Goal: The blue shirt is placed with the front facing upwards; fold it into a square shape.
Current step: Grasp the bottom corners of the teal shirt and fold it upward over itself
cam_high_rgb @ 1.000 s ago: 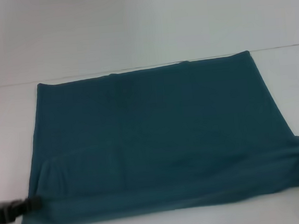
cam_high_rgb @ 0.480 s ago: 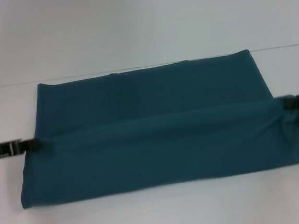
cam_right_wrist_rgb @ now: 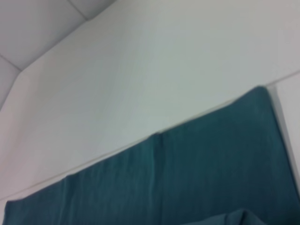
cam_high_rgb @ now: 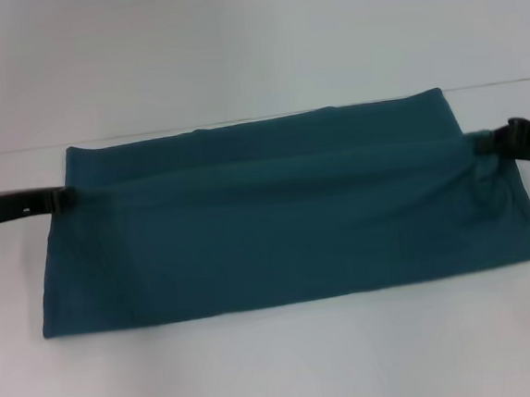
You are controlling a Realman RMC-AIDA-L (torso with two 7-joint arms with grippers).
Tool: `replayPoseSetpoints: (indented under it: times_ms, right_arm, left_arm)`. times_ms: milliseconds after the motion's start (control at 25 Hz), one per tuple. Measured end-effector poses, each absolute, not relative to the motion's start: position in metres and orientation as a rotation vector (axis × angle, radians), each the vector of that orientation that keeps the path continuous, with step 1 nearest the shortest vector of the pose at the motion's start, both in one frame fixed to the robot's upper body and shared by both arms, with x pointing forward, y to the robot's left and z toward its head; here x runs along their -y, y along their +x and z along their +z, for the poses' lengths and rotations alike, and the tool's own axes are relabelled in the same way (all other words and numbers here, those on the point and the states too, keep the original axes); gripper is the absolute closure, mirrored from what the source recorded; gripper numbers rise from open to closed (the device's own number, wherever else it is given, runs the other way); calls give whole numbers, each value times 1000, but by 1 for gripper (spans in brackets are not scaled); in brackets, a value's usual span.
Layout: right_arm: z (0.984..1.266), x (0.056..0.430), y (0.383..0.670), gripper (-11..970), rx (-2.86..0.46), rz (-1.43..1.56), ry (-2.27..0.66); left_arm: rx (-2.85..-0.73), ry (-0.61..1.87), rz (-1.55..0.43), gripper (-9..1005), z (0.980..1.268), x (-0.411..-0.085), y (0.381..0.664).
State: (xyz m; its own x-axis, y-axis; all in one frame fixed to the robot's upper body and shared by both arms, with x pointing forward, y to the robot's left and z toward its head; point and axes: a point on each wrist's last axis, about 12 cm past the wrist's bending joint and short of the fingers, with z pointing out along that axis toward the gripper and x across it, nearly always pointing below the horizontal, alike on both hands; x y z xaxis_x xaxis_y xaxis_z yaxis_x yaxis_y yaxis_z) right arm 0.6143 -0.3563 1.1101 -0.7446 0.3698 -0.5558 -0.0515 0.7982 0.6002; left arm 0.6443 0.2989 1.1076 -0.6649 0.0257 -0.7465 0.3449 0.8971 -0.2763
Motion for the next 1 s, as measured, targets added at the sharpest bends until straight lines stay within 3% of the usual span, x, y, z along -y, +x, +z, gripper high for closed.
replayPoseSetpoints:
  times_ms: [320, 1000]
  right_arm:
    - [1120, 344, 639, 857, -2248, 686, 217]
    - [1113, 314, 670, 850, -2201, 476, 215]
  left_arm:
    - [-2194, 266, -395, 971, 1121, -289, 667]
    - [-2090, 336, -126, 969, 1117, -249, 694]
